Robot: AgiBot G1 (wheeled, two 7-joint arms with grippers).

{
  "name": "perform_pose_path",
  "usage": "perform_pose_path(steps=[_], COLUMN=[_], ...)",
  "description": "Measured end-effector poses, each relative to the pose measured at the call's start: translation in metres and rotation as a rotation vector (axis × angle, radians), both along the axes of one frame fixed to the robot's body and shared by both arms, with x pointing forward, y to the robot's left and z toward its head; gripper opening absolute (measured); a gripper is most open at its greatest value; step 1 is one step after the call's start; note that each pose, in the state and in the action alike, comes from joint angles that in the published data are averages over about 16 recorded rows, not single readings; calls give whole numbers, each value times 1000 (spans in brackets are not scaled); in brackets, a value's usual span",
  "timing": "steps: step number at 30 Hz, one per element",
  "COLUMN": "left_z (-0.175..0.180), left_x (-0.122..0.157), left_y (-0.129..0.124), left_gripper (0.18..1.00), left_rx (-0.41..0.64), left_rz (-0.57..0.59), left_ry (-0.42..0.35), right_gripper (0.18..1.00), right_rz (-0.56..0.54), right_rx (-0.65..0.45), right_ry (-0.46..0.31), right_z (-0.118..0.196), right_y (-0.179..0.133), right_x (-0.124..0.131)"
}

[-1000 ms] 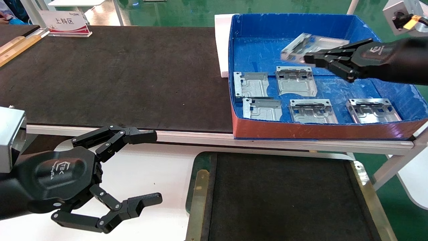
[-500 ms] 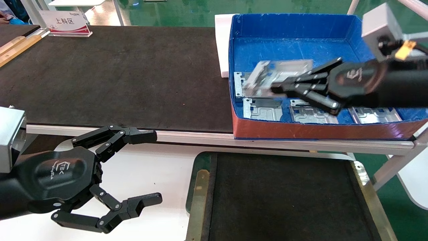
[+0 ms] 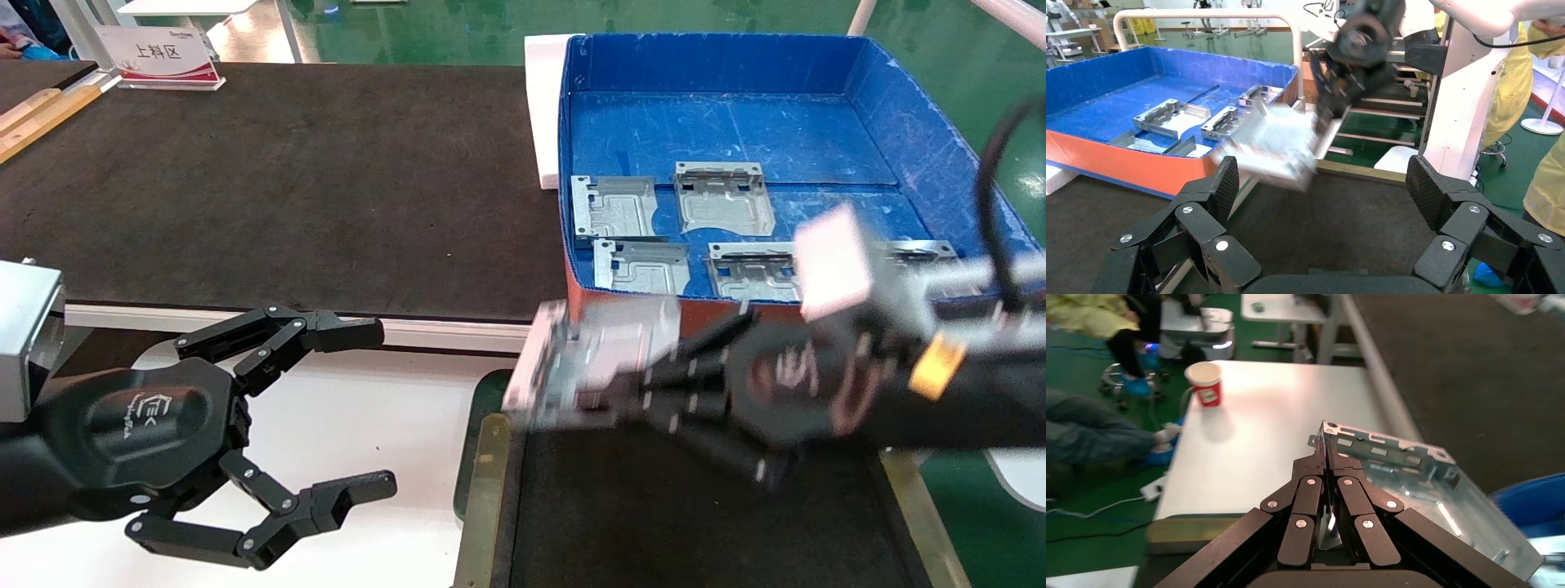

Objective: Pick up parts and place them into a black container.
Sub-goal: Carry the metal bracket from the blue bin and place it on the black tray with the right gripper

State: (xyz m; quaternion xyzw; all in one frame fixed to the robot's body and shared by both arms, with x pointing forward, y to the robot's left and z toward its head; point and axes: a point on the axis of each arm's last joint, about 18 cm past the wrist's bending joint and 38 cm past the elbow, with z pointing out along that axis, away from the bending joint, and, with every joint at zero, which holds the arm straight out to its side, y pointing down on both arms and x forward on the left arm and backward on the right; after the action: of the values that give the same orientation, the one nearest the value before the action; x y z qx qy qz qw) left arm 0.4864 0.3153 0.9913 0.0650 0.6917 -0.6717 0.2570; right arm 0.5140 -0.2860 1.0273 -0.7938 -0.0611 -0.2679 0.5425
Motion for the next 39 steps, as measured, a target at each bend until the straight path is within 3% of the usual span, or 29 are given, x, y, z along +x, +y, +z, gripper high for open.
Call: perform_pose_path(steps=[12,21,28,39], left_z=[0,0,0,0], left_x=[0,0,0,0], left_y=[0,0,0,0], left_gripper=[1001,1001,1001,1001], left_rx=[0,0,0,0], left_rz=[0,0,0,0], left_ry=[0,0,0,0], right_gripper=[192,192,192,192], right_rz=[-17,-66,-97,-103], right_rx=[-97,-182,-232,-287], right_ry=[111,124,91,20], right_z=[-101,-162,-181,-177], right_y=[10,7,8,22], right_x=[12,36,65,114])
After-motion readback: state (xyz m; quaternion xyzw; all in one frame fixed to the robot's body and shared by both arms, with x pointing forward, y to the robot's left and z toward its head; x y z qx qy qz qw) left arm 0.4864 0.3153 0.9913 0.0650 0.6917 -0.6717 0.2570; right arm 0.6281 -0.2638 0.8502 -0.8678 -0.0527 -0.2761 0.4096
